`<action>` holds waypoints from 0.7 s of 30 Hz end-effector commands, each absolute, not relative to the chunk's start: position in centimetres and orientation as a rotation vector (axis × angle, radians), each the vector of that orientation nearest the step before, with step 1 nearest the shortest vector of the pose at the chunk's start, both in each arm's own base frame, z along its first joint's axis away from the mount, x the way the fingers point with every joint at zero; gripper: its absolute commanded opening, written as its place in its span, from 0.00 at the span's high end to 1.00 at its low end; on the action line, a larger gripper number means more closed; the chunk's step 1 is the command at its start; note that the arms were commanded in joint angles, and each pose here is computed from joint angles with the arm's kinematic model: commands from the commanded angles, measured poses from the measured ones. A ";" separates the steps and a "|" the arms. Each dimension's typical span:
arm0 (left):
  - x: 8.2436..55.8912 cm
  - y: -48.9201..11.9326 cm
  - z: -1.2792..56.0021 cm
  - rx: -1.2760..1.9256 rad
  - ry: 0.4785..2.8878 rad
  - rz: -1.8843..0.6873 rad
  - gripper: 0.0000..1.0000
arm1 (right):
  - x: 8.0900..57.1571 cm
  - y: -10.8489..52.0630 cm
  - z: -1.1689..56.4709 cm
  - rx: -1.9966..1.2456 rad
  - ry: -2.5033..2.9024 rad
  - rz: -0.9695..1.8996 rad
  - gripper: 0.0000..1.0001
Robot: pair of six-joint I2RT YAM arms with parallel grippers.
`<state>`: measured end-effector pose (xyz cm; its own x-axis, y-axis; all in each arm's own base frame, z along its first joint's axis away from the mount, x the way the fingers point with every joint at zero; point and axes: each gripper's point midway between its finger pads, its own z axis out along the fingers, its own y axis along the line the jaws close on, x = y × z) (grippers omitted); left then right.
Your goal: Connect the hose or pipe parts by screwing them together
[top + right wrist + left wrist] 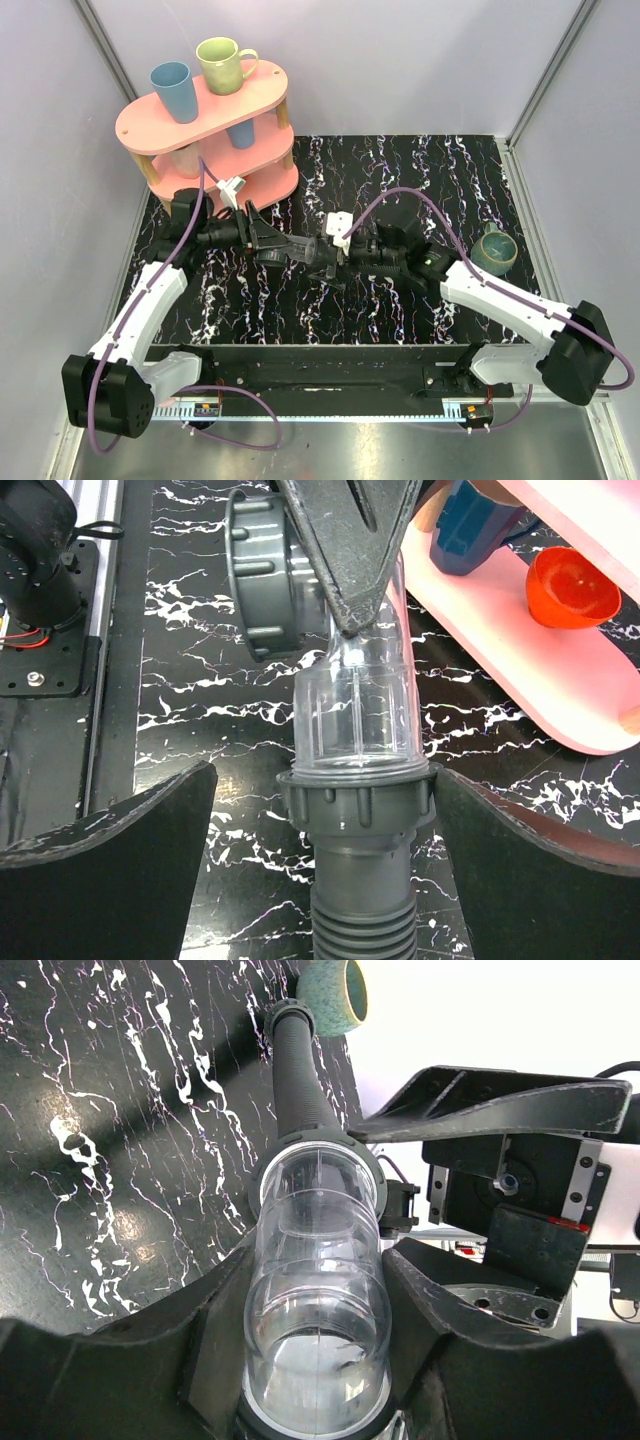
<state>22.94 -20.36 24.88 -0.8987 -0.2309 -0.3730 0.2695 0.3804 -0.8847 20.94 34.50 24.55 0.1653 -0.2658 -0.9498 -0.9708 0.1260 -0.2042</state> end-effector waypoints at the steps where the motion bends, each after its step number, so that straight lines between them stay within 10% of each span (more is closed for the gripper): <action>1: 22.8 -20.8 29.3 0.162 2.037 -1.592 1.00 | 19.9 35.8 23.9 -1.389 1.323 0.927 0.00; 21: 23.5 -20.8 29.7 0.191 2.003 -1.547 1.00 | 20.8 36.0 22.0 -1.373 1.408 0.894 0.00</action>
